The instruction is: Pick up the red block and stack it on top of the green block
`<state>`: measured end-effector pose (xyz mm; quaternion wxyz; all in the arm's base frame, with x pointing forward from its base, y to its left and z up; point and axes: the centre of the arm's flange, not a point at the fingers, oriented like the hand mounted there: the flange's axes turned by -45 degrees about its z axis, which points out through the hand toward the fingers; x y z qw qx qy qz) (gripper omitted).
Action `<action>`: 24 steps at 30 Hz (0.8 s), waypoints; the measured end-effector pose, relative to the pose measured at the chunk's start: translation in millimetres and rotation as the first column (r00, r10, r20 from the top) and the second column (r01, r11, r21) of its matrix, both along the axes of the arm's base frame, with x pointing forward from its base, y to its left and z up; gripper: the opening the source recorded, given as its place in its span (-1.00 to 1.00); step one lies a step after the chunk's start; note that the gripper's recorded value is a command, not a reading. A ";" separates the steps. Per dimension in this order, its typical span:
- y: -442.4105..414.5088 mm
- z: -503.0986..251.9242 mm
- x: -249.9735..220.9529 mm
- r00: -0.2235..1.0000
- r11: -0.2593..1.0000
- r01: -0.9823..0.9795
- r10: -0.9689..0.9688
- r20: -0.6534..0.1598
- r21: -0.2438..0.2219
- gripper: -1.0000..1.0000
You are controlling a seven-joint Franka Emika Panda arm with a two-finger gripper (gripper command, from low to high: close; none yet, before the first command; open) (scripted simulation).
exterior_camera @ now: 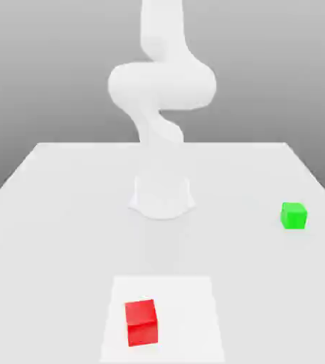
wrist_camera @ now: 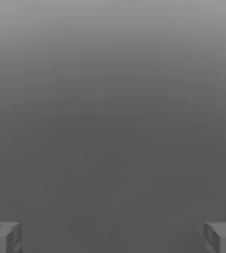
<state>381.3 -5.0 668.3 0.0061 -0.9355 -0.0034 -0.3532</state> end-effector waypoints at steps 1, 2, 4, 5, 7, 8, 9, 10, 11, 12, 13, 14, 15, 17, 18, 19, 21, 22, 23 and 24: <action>-1.8 -19.2 13.6 0.999 1.000 -0.009 0.009 -0.033 -0.001 0.00; -3.5 -38.2 25.8 0.998 1.000 -0.018 0.017 -0.066 -0.001 0.00; -6.3 -76.4 46.9 0.991 0.999 -0.034 0.033 -0.128 -0.002 0.00; -7.5 -95.9 55.9 0.987 0.999 -0.042 0.041 -0.159 -0.003 0.00; -9.8 -135.6 71.3 0.974 0.998 -0.057 0.055 -0.219 -0.004 0.00; -10.8 -155.7 77.6 0.967 0.998 -0.065 0.062 -0.249 -0.004 0.00; -11.9 -176.0 83.0 0.958 0.997 -0.072 0.068 -0.278 -0.004 0.00; -12.9 -196.4 87.5 0.949 0.997 -0.079 0.074 -0.307 -0.005 0.00; -13.9 -217.0 91.0 0.938 0.996 -0.086 0.080 -0.337 -0.005 0.00; -14.9 -237.5 93.6 0.927 0.996 -0.094 0.085 -0.365 -0.006 0.00; -15.9 -258.0 95.3 0.915 0.995 -0.101 0.090 -0.394 -0.006 0.00; -17.0 -278.5 96.1 0.902 0.994 -0.108 0.095 -0.422 -0.007 0.00; -18.1 -298.8 96.0 0.888 0.993 -0.115 0.100 -0.449 -0.007 0.00; -20.7 -339.1 93.1 0.857 0.992 -0.129 0.107 -0.503 -0.008 0.00; -22.4 -358.8 90.3 0.841 0.991 -0.135 0.110 -0.530 -0.009 0.00; -24.1 -378.4 86.7 0.824 0.990 -0.142 0.112 -0.556 -0.010 0.00; -27.3 -416.4 76.9 0.787 0.988 -0.156 0.117 -0.606 -0.012 0.00; -28.9 -434.9 70.9 0.767 0.986 -0.163 0.119 -0.630 -0.013 0.00; -29.8 -450.7 67.1 0.754 0.985 -0.169 0.121 -0.646 -0.014 0.00; -30.3 -464.4 65.5 0.747 0.985 -0.172 0.121 -0.653 -0.014 0.00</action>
